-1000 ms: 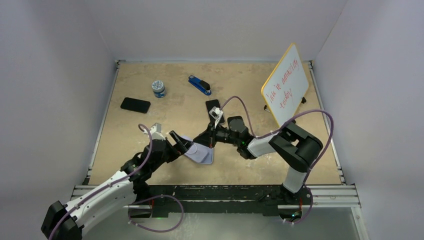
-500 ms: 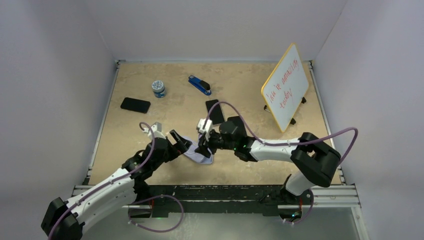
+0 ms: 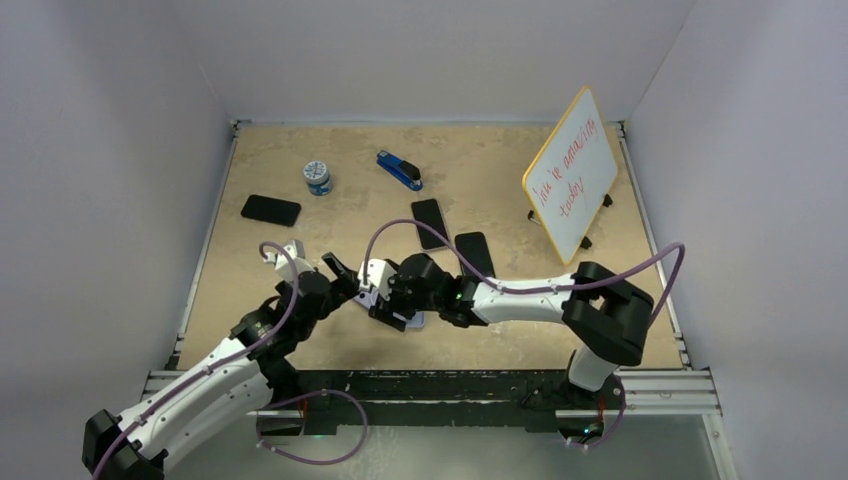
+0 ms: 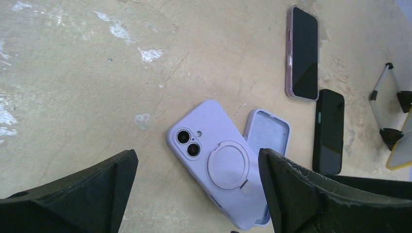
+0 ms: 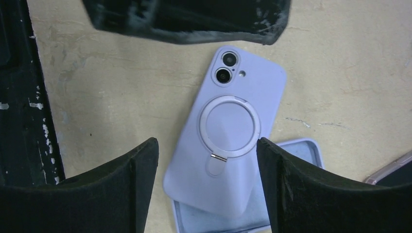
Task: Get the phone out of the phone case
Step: Pick up the phone at the center of the board.
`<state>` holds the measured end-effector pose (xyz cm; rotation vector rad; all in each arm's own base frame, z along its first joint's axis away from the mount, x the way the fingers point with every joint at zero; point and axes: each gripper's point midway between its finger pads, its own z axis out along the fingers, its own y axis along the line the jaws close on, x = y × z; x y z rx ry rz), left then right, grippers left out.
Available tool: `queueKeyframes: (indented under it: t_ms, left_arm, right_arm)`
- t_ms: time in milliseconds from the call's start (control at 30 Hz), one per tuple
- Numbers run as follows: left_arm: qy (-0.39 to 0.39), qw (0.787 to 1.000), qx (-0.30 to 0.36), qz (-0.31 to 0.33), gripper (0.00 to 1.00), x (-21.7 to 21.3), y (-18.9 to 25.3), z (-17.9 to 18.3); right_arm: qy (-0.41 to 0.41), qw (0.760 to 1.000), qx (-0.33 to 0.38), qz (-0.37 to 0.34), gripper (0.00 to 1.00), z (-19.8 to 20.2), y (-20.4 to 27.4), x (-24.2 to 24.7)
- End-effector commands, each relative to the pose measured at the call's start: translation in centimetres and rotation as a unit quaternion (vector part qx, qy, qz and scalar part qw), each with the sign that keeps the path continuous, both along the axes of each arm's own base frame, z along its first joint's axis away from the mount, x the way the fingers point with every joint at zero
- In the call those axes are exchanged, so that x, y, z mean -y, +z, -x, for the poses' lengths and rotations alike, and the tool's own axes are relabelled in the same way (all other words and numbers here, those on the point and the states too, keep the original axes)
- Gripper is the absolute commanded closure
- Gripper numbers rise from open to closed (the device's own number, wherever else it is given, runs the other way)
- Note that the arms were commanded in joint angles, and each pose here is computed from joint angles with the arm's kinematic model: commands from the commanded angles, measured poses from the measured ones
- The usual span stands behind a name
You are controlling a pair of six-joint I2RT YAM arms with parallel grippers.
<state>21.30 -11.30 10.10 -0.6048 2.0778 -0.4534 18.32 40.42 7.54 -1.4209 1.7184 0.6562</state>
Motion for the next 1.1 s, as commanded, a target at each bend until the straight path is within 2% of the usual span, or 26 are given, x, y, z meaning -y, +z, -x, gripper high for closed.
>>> queueKeyframes:
  t_ms: [0,333,667,833,933,1067]
  left_arm:
    - [0.021,0.999,0.004,-0.027,0.0,-1.5,-0.3,0.0]
    - [0.019,0.999,0.006,-0.028,0.0,-1.7,-0.5,0.2]
    - [0.004,1.0,0.006,-0.022,0.0,-1.0,-0.5,0.2]
    - [-0.002,1.0,0.007,-0.02,0.0,-0.7,-0.3,0.1]
    - [-0.007,1.0,0.01,-0.018,0.0,-0.5,-0.1,0.0]
    - [-0.02,1.0,0.011,-0.015,0.01,0.0,0.0,-0.1]
  right_arm:
    - [-0.009,0.998,0.025,0.051,0.25,-0.2,-0.7,0.2]
    - [-0.008,0.994,0.029,0.107,0.28,0.1,-2.8,1.2]
    - [-0.012,0.992,0.018,0.121,0.46,0.3,-4.7,1.6]
    - [-0.023,0.996,-0.002,0.091,0.65,-0.1,-4.4,1.4]
    - [-0.037,0.998,-0.025,0.05,0.79,-0.9,-3.4,1.4]
    - [-0.052,0.997,-0.06,-0.006,0.92,-2.0,-1.9,1.9]
